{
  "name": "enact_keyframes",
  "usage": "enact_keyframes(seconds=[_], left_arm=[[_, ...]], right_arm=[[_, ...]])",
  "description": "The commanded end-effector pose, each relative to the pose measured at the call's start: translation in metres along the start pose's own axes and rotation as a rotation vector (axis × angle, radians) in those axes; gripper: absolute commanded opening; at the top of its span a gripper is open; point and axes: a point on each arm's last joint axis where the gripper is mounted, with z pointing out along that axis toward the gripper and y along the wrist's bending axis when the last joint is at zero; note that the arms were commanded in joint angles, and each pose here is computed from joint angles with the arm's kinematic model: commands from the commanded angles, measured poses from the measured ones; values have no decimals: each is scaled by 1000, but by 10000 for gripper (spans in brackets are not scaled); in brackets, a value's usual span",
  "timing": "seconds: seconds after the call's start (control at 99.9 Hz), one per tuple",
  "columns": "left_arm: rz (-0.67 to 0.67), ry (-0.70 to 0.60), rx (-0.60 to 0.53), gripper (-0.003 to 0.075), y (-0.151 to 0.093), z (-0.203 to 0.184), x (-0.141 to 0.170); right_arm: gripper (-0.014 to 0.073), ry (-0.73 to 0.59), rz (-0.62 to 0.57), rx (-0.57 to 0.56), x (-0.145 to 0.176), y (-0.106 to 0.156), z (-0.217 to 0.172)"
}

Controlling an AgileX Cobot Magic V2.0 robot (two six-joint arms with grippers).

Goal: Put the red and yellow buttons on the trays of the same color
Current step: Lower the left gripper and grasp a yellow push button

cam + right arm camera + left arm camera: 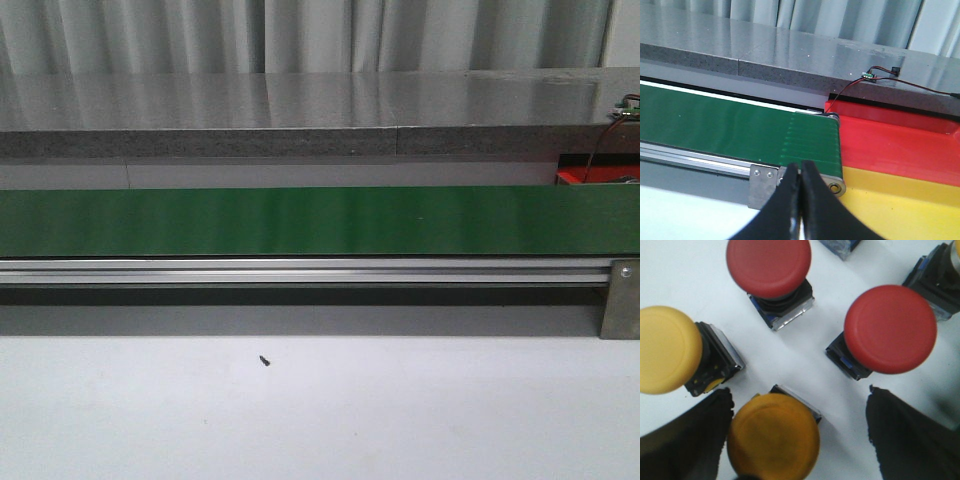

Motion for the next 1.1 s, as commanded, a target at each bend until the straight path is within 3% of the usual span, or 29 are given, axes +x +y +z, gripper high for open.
enact_keyframes(seconds=[0.0, 0.24, 0.43, 0.74, 1.091], left_arm=[[-6, -112, 42, 407, -4, -18, -17], [10, -121, 38, 199, -4, -18, -18], [8, -131, 35, 103, -2, -26, -19], [-17, -255, 70, 92, -1, -91, -25], [144, -361, 191, 91, -45, -145, -19]], right_arm=[[-85, -109, -5, 5, -14, -1, -2], [-85, -109, -5, 5, -14, -1, -2], [-85, -109, -5, 5, -14, -1, -2], [-85, -109, -5, 5, -14, -1, -2], [-85, -109, -5, 5, -14, -1, -2]])
